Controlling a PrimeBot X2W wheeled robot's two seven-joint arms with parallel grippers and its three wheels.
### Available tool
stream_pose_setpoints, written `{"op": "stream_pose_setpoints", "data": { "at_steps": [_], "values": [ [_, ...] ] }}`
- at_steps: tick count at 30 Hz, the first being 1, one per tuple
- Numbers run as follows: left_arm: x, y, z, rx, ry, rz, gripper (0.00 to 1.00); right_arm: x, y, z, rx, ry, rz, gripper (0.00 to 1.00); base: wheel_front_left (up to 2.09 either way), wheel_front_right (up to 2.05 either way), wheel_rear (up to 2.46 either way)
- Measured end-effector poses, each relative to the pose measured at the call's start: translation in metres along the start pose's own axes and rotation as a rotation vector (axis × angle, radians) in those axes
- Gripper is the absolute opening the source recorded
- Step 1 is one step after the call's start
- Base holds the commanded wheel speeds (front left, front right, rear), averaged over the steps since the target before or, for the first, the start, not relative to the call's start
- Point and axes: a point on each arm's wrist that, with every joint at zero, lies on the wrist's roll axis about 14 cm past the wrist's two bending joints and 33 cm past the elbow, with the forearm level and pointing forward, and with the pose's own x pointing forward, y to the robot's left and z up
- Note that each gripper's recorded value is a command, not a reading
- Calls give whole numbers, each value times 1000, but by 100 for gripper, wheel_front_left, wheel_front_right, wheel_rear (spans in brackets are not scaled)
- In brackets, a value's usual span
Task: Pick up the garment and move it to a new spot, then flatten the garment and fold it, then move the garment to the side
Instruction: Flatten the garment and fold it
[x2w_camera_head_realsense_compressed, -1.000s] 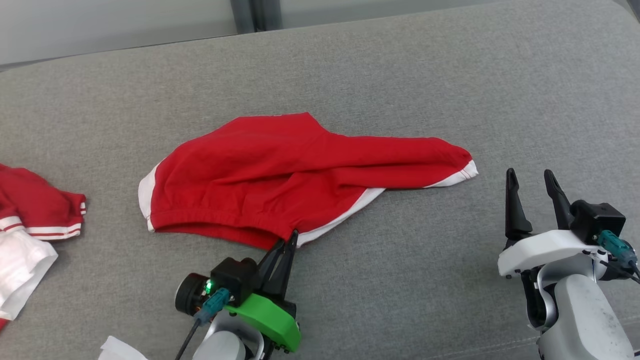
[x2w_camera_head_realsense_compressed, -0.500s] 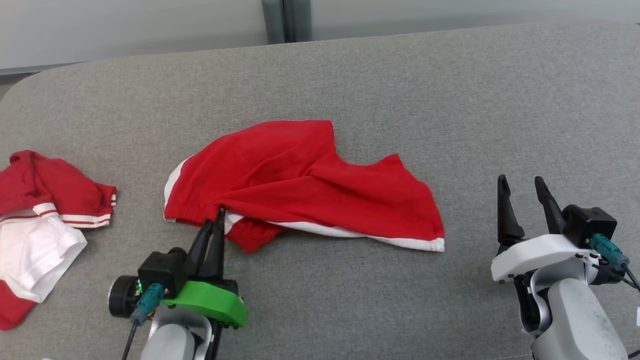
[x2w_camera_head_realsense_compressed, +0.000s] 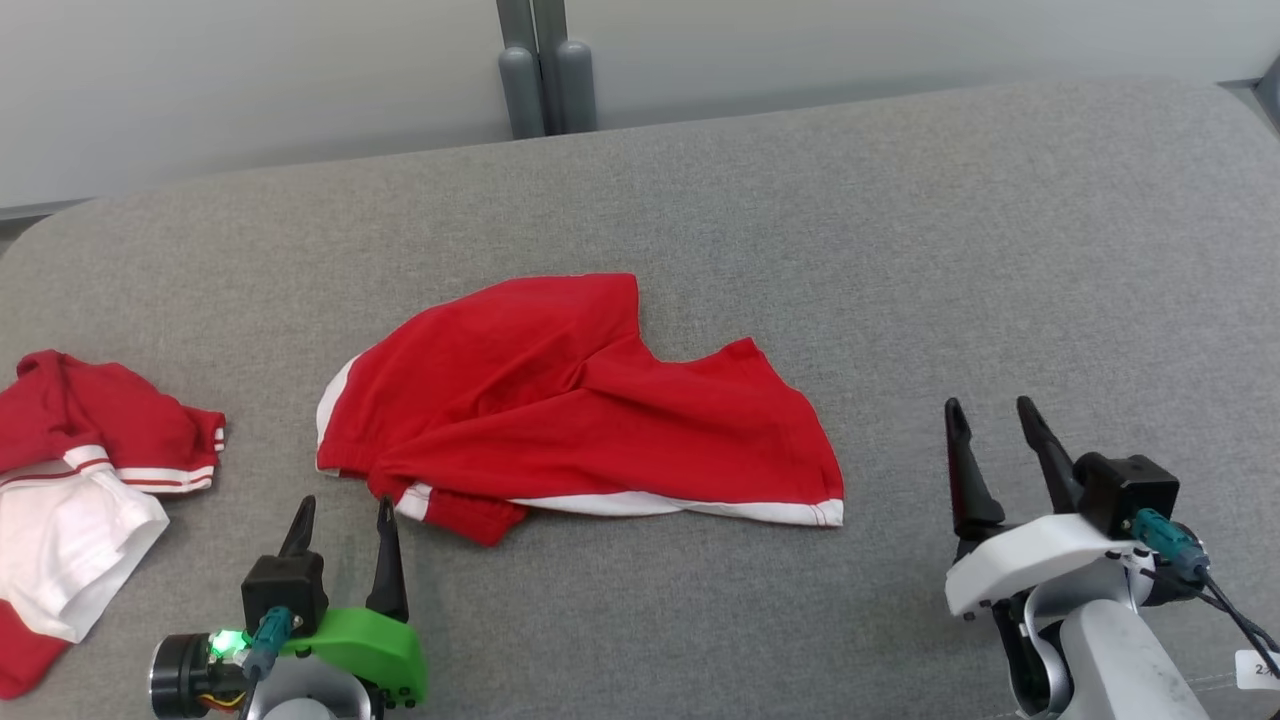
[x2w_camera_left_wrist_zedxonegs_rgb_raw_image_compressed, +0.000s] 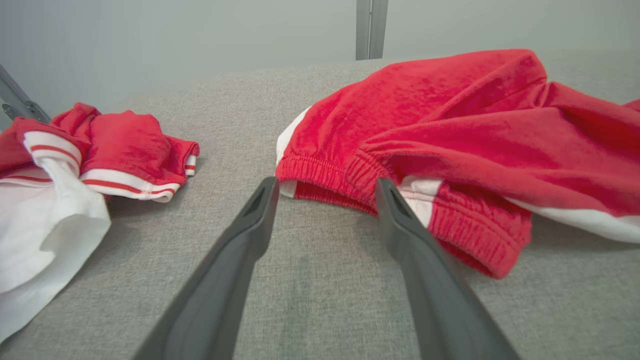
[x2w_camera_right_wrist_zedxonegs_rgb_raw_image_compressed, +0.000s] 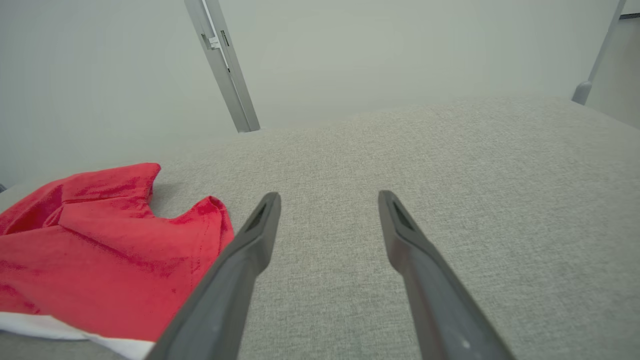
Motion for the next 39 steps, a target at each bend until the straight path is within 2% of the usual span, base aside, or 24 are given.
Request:
{"op": "stream_pose_setpoints", "data": {
  "at_steps": [7,14,23,39],
  "values": [
    [-23,6,13,10,-54,31,100,-10,34,10,-20,-33,103,100,0,0,0],
    [-40,2,22,-38,-94,24,100,-15,56,13,-27,-46,168,100,0,0,0],
    [-50,4,24,-84,-107,46,100,-20,63,7,-25,-29,188,100,0,0,0],
    [-25,-27,-1,-230,-10,-82,100,-5,68,-29,-42,80,210,100,0,0,0]
  ]
}}
